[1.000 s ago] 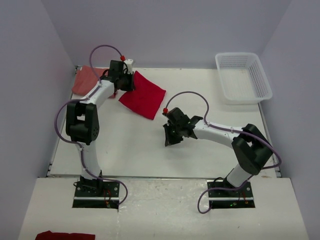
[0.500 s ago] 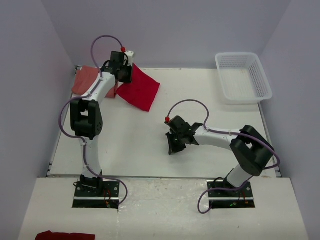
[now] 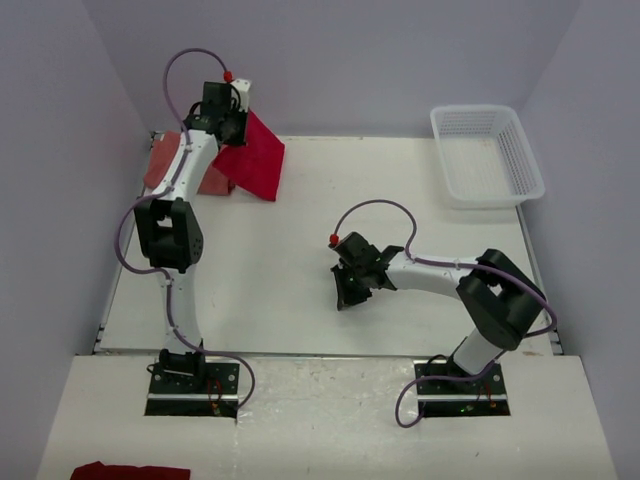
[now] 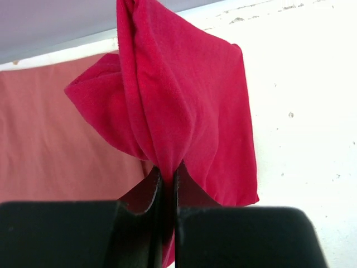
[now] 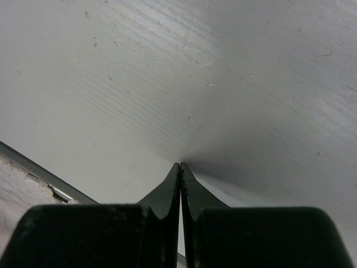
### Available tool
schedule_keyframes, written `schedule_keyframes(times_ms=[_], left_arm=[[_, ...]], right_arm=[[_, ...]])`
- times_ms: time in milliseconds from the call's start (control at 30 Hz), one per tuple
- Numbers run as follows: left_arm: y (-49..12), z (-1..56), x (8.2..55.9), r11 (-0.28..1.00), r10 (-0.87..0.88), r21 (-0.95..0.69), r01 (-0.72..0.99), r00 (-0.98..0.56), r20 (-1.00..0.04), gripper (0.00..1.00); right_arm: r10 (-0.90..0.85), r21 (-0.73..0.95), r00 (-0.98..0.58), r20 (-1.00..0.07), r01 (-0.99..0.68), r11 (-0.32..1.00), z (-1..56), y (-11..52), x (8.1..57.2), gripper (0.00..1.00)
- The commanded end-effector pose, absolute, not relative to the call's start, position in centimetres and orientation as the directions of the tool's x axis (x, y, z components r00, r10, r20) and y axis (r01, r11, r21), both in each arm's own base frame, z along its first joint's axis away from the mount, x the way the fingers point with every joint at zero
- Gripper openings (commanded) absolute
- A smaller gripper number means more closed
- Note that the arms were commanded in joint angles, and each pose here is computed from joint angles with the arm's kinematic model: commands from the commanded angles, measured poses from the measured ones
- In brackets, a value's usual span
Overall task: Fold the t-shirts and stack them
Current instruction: Put the neatly folded tshirt into the corner of the board with the left arm
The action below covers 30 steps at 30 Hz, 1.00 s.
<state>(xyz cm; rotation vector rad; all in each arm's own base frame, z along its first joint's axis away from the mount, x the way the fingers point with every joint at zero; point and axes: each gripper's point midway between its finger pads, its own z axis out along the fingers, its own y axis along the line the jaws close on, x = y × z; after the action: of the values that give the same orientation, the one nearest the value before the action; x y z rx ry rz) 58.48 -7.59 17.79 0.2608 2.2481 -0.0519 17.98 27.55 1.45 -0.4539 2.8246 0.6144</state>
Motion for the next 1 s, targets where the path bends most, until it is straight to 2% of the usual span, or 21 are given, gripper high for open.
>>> schedule_keyframes(times_ms=[0, 967], left_arm=[[-6.3, 20.7, 59.4, 0.977, 0.190, 0.098, 0.189, -0.564, -0.804, 0.00], [-1.7, 27.7, 58.9, 0.982, 0.189, 0.164, 0.094, -0.486, -0.853, 0.00]], right_arm=[[-0.244, 0.362, -0.916, -0.317, -0.355, 0.862, 2.4, 28.5, 19.3, 0.00], [-0.263, 0.350, -0.923, -0.281, -0.354, 0.867, 1.3, 28.3, 18.9, 0.00]])
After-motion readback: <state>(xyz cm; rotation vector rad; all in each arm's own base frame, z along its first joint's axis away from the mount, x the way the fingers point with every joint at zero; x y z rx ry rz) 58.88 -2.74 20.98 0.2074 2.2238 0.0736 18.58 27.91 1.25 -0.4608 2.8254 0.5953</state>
